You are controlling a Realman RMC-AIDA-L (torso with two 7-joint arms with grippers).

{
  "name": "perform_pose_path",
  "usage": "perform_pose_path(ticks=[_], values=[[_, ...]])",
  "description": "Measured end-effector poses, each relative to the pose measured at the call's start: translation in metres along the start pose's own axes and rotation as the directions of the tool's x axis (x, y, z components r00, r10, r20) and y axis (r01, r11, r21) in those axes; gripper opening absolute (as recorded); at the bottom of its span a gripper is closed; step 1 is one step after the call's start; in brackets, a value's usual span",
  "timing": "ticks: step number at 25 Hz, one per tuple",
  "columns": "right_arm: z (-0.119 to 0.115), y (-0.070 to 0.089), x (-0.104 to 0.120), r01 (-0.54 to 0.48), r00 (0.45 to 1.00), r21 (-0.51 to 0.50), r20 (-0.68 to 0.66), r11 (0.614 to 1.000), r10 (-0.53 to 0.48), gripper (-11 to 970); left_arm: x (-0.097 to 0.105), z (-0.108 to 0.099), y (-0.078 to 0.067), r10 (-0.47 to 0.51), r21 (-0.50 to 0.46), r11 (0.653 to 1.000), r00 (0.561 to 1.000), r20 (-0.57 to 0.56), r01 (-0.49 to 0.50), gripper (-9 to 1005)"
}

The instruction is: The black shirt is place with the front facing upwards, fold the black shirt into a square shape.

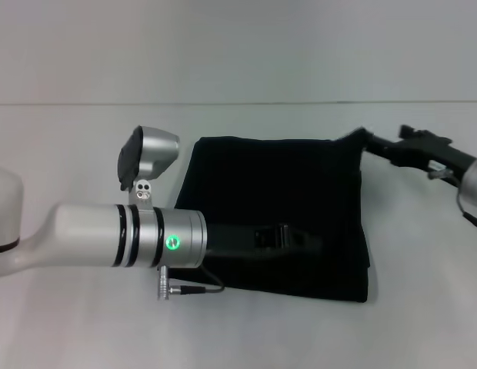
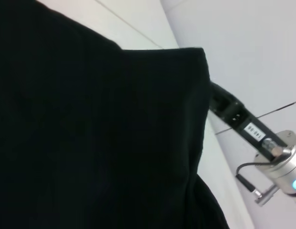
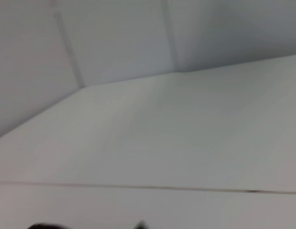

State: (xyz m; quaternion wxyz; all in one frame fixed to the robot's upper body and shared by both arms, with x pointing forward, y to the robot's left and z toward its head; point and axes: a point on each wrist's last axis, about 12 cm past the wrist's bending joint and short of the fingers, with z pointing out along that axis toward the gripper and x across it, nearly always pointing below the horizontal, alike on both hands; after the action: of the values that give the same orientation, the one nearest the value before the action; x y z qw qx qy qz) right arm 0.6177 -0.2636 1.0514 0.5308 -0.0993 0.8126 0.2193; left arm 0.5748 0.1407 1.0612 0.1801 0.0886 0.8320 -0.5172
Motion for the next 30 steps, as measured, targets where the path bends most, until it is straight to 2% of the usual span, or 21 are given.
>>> perform_pose_path(ticks=[8, 11, 14, 22, 24, 28, 30], values=[[-0.029, -0.037, 0.004, -0.177, 0.979, 0.158, 0.134, 0.971, 0.157, 927, 0.002, 0.01, -0.01, 0.054, 0.017, 0.998, 0.995, -0.081, -0.053, 119], [-0.038, -0.044, 0.007, -0.222, 0.966, 0.182, 0.173, 0.958, 0.191, 927, 0.002, 0.009, -0.016, 0.135, 0.065, 0.99, 0.986, -0.103, -0.128, 120], [-0.041, -0.047, 0.008, -0.233, 0.963, 0.193, 0.181, 0.953, 0.199, 927, 0.002, 0.006, -0.026, 0.246, 0.156, 0.961, 0.963, -0.107, -0.228, 122], [-0.04, -0.046, 0.009, -0.233, 0.963, 0.188, 0.178, 0.954, 0.2, 927, 0.005, 0.002, -0.033, 0.389, 0.235, 0.904, 0.915, -0.104, -0.357, 351], [-0.04, -0.043, 0.009, -0.223, 0.966, 0.169, 0.173, 0.96, 0.194, 927, 0.005, -0.003, -0.031, 0.428, 0.243, 0.885, 0.899, -0.089, -0.397, 447], [-0.039, -0.029, 0.009, -0.174, 0.976, 0.044, 0.138, 0.984, 0.166, 927, -0.001, -0.021, -0.025, 0.474, 0.2, 0.861, 0.88, 0.015, -0.467, 626], [-0.039, -0.022, 0.007, -0.154, 0.982, -0.041, 0.107, 0.987, 0.158, 927, -0.007, -0.035, -0.019, 0.456, 0.155, 0.871, 0.885, 0.096, -0.465, 695]])
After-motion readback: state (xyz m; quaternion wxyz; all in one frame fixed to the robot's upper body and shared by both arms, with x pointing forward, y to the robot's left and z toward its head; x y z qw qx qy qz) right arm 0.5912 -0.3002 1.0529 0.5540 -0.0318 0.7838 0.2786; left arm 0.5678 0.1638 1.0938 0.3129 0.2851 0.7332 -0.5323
